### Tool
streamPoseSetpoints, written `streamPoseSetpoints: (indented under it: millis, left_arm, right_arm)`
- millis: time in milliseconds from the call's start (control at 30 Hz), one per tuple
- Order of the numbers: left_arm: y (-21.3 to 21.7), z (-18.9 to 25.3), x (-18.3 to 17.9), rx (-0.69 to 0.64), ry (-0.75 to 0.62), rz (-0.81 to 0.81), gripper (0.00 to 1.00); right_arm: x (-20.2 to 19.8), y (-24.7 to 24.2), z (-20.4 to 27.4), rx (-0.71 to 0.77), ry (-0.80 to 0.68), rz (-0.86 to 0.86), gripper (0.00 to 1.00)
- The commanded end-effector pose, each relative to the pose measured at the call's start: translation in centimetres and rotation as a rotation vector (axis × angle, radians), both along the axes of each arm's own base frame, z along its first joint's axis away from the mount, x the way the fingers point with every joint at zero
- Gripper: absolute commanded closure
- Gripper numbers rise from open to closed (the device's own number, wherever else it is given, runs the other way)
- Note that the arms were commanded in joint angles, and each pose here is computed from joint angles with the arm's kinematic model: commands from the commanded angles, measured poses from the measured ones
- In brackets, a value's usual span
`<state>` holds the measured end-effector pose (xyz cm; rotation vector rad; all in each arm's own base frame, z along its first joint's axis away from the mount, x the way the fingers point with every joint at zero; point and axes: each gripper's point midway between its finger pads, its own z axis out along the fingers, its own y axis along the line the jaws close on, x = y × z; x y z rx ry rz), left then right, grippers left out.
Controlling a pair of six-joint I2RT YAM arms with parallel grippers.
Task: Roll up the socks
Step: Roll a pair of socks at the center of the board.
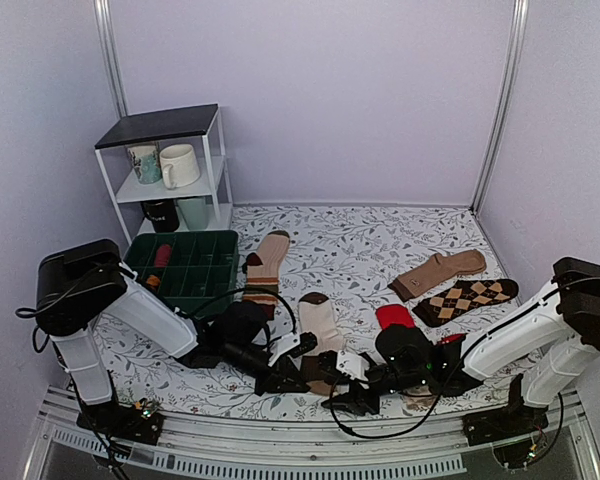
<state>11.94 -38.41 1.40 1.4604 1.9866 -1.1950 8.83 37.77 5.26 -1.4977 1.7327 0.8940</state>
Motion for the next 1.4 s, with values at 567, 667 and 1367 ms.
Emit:
streamPoseSetpoints:
  millis: [567,667,1367]
  left_arm:
    - [2.2,-3.0,0.1,0.136,0.01,0.046,0.89]
    - [2.0,-1.1,1.1,0.069,-0.07,0.081,0.83]
    - [0.7,4.9,0.8,-0.158,-0.459,-0.047,0.64]
  right_arm:
    - [1.4,-3.0,-6.8,-0.228,0.141,-0.203,0.91]
    - [1.5,-3.6,-7.6,-0.241,0.218,-0.236,0.97]
    - [0.6,-5.7,-10.0,-0.377,0.91,-0.338,1.0]
